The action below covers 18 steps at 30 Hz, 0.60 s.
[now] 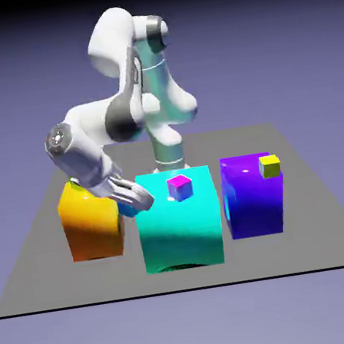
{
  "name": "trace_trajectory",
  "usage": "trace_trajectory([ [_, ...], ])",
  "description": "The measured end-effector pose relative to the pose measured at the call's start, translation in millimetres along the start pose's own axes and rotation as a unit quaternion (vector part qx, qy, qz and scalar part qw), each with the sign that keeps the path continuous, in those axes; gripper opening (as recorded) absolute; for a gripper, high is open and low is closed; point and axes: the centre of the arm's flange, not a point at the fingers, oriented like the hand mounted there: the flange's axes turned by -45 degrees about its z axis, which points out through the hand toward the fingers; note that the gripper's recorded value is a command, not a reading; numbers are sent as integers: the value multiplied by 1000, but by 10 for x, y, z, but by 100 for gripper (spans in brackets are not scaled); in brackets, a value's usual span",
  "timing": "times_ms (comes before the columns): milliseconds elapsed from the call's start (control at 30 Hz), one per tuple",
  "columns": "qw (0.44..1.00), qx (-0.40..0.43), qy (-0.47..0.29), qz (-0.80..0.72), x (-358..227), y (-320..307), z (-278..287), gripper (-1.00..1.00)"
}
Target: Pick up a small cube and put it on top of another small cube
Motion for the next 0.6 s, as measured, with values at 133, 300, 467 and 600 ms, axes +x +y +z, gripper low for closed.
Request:
trace_trajectory([
  [133, 998, -33, -1, -62, -745, -364, 24, -100],
  [300, 992, -60, -2, -109, -1107, -685, 393, -100],
  [467, 997, -31, -2, -64, -798, -234, 653, 100],
  [600, 995, -49, -2, -91, -973, -503, 480, 100],
])
